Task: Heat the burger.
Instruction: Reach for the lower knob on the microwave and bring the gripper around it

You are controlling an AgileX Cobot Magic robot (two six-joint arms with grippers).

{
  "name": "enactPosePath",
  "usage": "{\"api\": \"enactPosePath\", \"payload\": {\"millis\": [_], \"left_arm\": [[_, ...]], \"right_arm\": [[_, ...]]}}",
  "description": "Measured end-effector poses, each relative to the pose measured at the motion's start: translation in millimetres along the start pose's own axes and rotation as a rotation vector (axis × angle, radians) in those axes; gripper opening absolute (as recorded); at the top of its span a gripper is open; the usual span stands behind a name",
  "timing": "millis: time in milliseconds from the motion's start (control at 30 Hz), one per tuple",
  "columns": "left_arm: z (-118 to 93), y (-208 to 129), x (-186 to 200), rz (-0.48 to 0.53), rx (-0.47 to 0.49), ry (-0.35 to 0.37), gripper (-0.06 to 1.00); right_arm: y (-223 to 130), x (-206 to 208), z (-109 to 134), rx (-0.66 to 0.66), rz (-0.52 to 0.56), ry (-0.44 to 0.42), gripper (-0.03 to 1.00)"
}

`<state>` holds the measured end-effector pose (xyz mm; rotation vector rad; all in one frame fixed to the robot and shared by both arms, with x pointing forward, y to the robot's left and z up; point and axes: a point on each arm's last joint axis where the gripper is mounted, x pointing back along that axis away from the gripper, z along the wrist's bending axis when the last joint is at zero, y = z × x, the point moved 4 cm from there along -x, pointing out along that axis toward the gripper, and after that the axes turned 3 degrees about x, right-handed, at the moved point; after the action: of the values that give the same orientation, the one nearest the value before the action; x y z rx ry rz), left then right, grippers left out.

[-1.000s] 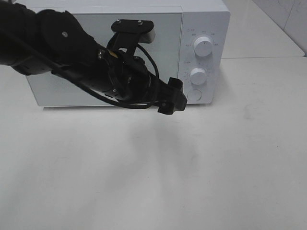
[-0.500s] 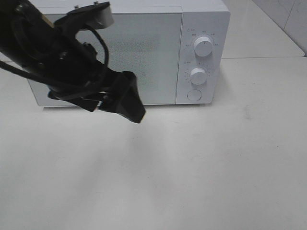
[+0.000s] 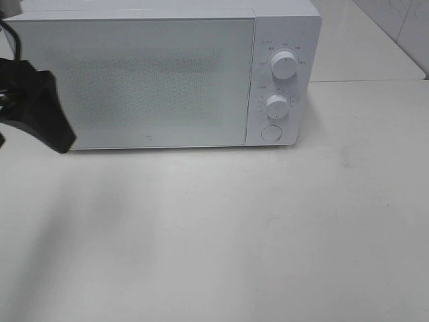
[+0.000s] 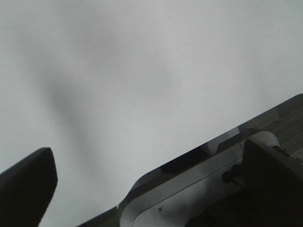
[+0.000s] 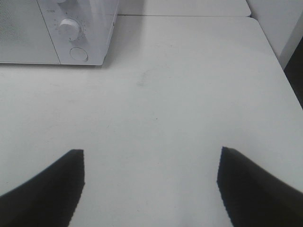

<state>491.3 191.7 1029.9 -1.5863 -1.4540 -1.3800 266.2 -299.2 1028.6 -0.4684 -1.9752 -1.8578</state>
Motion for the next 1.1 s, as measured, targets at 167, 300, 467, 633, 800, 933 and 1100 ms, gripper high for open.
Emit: {"api": "enactPosePath", "payload": {"millis": [167,300,467,633,800,933,1100], "left_arm": [[39,-16,32,-0.04,0.094,0.118,0.99],[49,-29,41,-0.07,0.141,0.134,0.99],[61,-51,46,-0.087,0.206,0.16,0.99],[61,-89,46,-0.112,0.242,0.181,0.99],[55,-106,47,-0.151,0.232,0.188,0.99],[49,-126,46,-0.23,0.218,0.201,0.99],[43,-147,45,-0.343,0.194,0.222,0.99]], "right_arm": [[0,0,0,0.0,0.0,0.0,0.75],[0,0,0,0.0,0.0,0.0,0.75],[0,0,0,0.0,0.0,0.0,0.75],[0,0,0,0.0,0.0,0.0,0.75],[0,0,0,0.0,0.0,0.0,0.75],[0,0,0,0.0,0.0,0.0,0.75],[0,0,0,0.0,0.0,0.0,0.75]]}}
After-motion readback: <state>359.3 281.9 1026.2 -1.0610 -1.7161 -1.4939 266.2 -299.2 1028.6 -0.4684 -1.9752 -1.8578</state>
